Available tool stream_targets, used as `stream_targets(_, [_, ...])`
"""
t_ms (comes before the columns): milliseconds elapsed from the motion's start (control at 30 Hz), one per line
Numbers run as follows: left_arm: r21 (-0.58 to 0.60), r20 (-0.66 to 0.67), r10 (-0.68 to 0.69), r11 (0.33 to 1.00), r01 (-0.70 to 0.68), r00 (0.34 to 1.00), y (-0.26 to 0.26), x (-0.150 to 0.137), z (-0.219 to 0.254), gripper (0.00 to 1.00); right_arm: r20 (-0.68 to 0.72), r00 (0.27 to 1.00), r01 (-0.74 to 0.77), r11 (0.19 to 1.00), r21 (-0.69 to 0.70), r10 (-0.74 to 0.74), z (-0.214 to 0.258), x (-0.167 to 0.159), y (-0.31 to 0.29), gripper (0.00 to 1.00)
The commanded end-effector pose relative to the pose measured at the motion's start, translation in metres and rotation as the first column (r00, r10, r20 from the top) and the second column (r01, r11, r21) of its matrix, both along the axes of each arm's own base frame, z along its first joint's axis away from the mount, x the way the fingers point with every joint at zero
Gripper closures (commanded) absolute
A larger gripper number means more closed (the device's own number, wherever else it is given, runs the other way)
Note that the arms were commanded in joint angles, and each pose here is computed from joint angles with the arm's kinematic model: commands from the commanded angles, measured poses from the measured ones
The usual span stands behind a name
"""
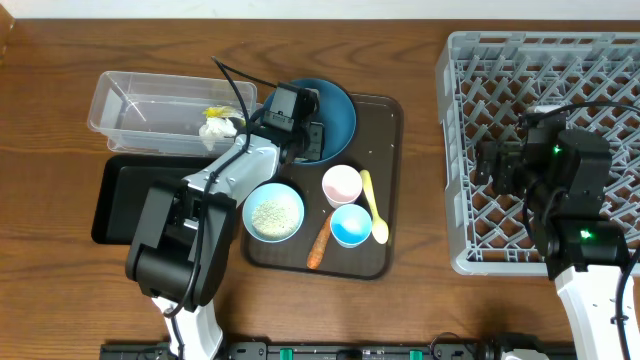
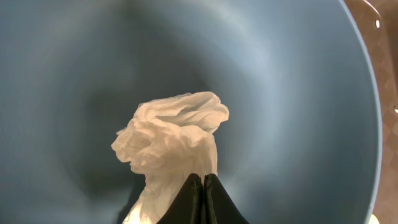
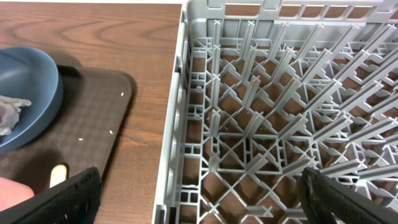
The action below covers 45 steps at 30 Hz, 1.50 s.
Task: Sort waste into correct bins and load items into the dishwasher rack
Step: 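Return left gripper to blue bowl and grasp the white tissue, then move tissue with left gripper and release it into clear bin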
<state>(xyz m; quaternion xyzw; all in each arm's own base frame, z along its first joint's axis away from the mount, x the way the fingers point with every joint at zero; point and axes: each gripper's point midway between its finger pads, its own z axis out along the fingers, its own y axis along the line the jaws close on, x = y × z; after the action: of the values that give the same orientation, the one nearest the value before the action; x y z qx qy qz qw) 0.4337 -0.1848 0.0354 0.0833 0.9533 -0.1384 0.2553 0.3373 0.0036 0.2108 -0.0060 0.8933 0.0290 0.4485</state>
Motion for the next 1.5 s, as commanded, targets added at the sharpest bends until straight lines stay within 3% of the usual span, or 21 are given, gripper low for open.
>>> stream_targets(0, [-0.001,0.09,0.011,1.0,-0.011,0.996,0.002,0.011,0.036,0.94,0.016,1.0,-0.008,1.0,0.018,0.007,0.009,0.002,0.005,0.01])
stream_targets(200, [0.015,0.235,0.088,0.995,-0.094,0.968,0.025,0.021,0.097,0.94,0.015,1.0,0.001,1.0,0.011,-0.002,0.009,0.003,0.003,0.01])
stream_targets(433, [-0.012,0.294,0.197,0.979,-0.202,0.935,0.079,0.02,0.145,0.94,0.013,1.0,0.001,1.0,0.011,-0.001,0.008,0.003,0.003,0.01])
stream_targets(700, [-0.01,0.288,0.365,0.926,-0.378,0.885,0.164,0.028,0.146,0.94,-0.011,1.0,0.001,1.0,0.012,-0.001,0.0,0.005,0.003,0.01])
stream_targets(900, [0.004,0.259,0.424,0.898,-0.44,0.868,0.195,0.024,0.135,0.93,-0.022,1.0,0.001,1.0,0.012,-0.001,-0.004,0.007,0.003,0.01])
stream_targets(1100, [0.025,0.216,0.436,0.892,-0.451,0.874,0.201,0.019,0.119,0.89,-0.024,1.0,0.001,1.0,0.013,-0.001,-0.004,0.007,0.003,0.01])
stream_targets(1200, [0.026,0.213,0.436,0.892,-0.451,0.874,0.201,0.018,0.119,0.73,-0.025,1.0,0.001,1.0,0.012,-0.001,-0.004,0.007,0.003,0.01])
stream_targets(1267, [0.025,0.212,0.435,0.893,-0.45,0.875,0.201,0.018,0.119,0.72,-0.025,1.0,0.001,1.0,0.013,-0.001,-0.004,0.007,0.003,0.01])
stream_targets(1467, [-0.117,0.184,0.331,0.942,-0.313,0.926,0.163,0.013,0.136,0.7,-0.024,1.0,0.001,1.0,0.012,-0.001,-0.004,0.007,0.003,0.01])
